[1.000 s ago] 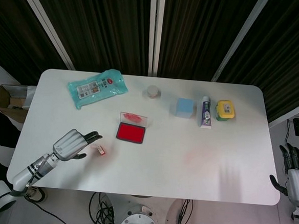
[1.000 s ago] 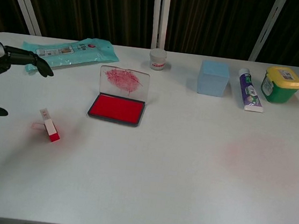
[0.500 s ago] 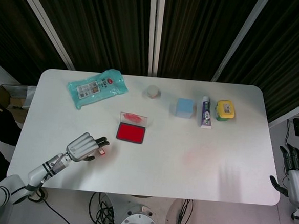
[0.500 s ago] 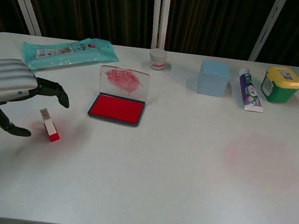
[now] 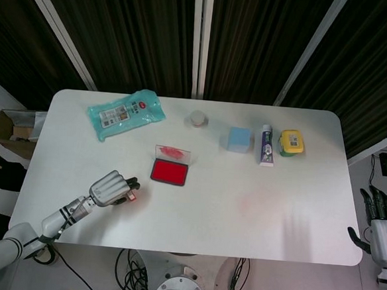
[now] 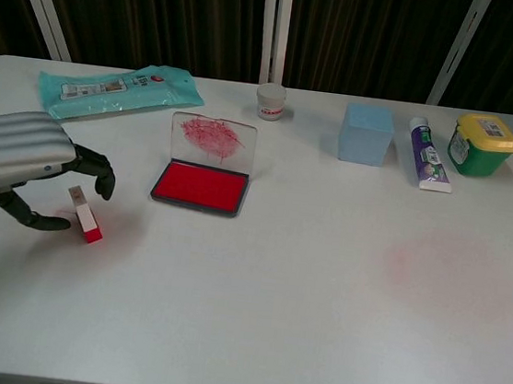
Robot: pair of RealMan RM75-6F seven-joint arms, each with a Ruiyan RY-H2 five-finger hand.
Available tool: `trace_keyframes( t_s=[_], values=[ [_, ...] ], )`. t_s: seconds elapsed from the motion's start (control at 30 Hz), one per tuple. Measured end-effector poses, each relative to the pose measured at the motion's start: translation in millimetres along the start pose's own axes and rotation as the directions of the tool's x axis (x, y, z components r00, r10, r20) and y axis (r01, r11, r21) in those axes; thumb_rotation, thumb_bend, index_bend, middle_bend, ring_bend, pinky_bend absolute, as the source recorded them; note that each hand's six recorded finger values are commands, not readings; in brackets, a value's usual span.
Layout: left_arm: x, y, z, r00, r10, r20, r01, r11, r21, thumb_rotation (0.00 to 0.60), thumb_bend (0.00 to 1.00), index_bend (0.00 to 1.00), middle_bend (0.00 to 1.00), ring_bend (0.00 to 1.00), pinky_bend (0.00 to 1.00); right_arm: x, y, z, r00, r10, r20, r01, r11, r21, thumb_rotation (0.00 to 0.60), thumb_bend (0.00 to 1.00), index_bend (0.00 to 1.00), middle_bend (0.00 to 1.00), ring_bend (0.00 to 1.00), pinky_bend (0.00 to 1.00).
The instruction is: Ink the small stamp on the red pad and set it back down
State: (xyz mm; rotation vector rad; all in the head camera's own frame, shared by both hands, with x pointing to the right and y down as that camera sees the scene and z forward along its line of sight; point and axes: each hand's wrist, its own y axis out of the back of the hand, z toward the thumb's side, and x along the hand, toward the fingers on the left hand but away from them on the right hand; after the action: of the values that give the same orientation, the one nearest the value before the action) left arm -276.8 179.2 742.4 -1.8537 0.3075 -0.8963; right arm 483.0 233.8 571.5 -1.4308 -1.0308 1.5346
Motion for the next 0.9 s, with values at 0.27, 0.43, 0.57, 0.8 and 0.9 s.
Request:
trace_keyframes(
  t_s=[0.27,0.43,0.57,0.8,0.9],
  values=[
    [2.0,-4.2,1.2,1.0,-0.001,0.01,0.002,1.0,-0.021,0.6,0.27,0.47,0.48,0.89,0.94,0.5,-1.5,-1.3,1.0,0.011,0.006,-0.011,1.0,0.005,0.6,0.15,0.0,0.0,0.0,0.0],
    [3.0,-6.0,-0.8,1.0,-0.007,0.004,0.007,1.0,-0.026,0.6,0.3,0.49,0.49,0.89,0.94,0.1,-2.7,-0.9,1.0,0.016,0.008,-0.016,1.0,0.007,0.6,0.15,0.0,0.0,0.0,0.0],
    [3.4,-6.9,-0.5,1.0,-0.006,0.004,0.006,0.999,-0.034,0.6,0.31,0.51,0.5,0.89,0.94,-0.4,-2.9,-0.9,1.0,0.017,0.011,-0.017,1.0,0.011,0.6,0.15,0.0,0.0,0.0,0.0],
    [4.5,-9.0,0.8,1.0,-0.006,0.005,0.006,0.999,-0.052,0.6,0.31,0.53,0.51,0.89,0.94,-1.1,-4.3,-1.2,1.0,0.025,0.017,-0.025,1.0,0.016,0.6,0.15,0.0,0.0,0.0,0.0],
    [5.1,-8.9,0.6,1.0,-0.002,0.002,0.002,0.998,-0.061,0.6,0.32,0.55,0.53,0.9,0.94,-1.0,-4.6,-0.9,0.999,0.027,0.017,-0.027,0.999,0.017,0.6,0.15,0.0,0.0,0.0,0.0]
  ],
)
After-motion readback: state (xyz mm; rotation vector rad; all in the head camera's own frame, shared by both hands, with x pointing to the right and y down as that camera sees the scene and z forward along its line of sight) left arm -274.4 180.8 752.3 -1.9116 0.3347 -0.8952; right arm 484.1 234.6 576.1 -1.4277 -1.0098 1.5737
